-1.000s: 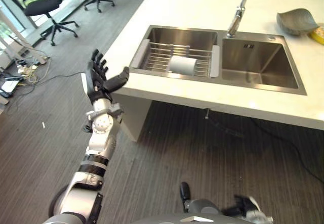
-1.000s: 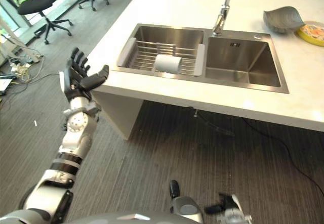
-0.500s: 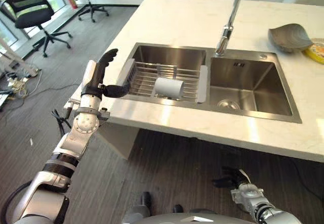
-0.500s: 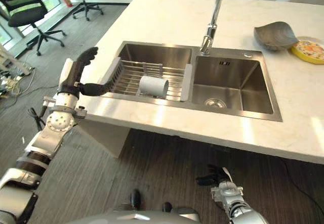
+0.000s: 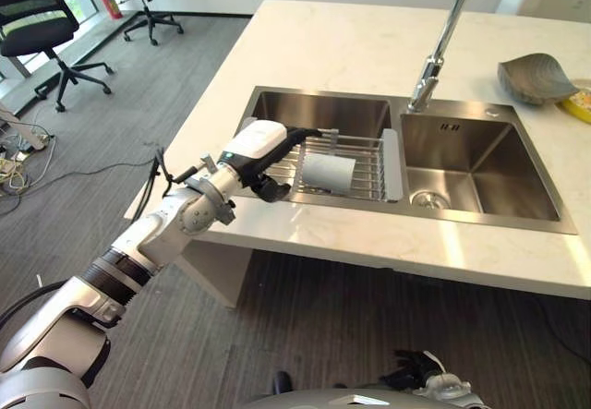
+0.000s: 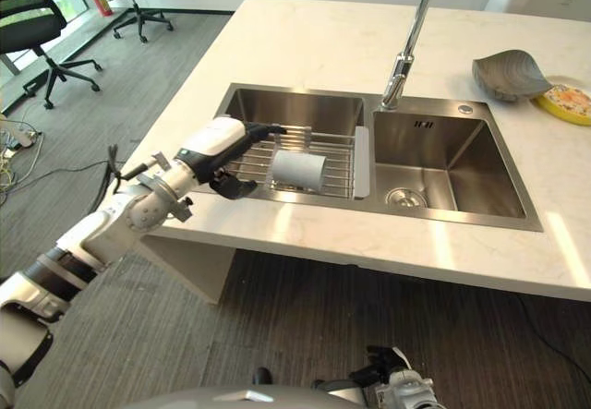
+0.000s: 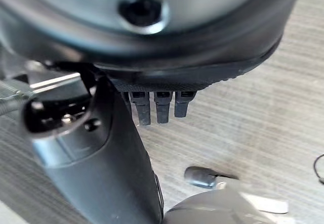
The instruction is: Place the dishes in the dishwasher.
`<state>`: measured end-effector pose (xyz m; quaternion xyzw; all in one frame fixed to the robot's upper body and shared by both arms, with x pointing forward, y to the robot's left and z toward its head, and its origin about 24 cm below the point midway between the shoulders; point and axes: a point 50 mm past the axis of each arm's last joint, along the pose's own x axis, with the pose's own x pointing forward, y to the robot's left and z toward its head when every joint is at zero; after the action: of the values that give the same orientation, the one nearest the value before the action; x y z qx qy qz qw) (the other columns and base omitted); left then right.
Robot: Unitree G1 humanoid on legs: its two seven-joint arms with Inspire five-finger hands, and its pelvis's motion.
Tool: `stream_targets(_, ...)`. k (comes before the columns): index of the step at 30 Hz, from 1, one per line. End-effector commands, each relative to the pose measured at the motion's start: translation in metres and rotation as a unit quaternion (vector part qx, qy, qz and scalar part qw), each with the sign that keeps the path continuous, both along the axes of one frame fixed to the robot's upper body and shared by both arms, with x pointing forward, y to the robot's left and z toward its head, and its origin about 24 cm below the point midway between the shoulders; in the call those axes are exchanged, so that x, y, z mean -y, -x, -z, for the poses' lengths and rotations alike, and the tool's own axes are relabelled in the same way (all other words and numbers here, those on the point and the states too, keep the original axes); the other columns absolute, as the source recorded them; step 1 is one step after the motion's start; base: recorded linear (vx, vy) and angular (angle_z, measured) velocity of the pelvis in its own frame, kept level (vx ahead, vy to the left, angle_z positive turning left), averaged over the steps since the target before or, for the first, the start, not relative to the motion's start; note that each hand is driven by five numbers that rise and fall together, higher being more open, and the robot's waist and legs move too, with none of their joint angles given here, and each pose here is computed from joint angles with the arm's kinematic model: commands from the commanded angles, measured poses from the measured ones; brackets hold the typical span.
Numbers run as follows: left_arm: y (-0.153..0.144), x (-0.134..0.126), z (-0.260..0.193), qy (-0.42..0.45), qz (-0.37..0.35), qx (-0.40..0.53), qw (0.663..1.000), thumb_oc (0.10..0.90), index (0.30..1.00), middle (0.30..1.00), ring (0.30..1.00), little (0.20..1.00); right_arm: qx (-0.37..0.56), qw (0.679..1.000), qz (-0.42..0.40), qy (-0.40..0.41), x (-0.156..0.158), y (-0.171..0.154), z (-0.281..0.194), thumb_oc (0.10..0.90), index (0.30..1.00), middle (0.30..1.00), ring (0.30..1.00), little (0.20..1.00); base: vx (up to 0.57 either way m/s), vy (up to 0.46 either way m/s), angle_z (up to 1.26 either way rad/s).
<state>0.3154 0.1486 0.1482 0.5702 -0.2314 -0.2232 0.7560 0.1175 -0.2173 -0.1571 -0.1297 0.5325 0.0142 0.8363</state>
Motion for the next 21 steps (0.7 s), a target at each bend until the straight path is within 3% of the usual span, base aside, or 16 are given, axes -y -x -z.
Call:
stream_targets(1,-0.018,0.013,-0.074,0.037,0.006,0.136,0.99,0.8,0.9,0.9,0.9,0.9,0.01,1.0,0.015,0.024,0.02,-0.003,-0.005,0.8,0.9,0.9,0.9,0.9,0.0,0.015,-0.07)
stream_targets(6,-0.031,0.027,-0.076,0.038,-0.008,0.141,0.989,0.8,0.9,0.9,0.9,0.9,0.004,1.0,0.018,0.02,0.016,0.0,-0.003,0.8,0.9,0.9,0.9,0.9,-0.01,0.022,-0.07)
stream_targets(13,-0.06,0.019,-0.057,0.039,-0.101,0.099,0.989,0.8,0.9,0.9,0.9,0.9,-0.018,0.999,0.033,0.016,0.014,0.015,0.002,0.8,0.9,0.9,0.9,0.9,0.0,0.003,-0.19)
stream_targets(21,-0.078,0.01,-0.046,-0.021,-0.161,0.068,0.984,0.8,0.9,0.9,0.9,0.9,-0.035,0.998,0.042,0.013,0.015,0.027,0.005,0.8,0.9,0.9,0.9,0.9,0.0,-0.007,-0.02)
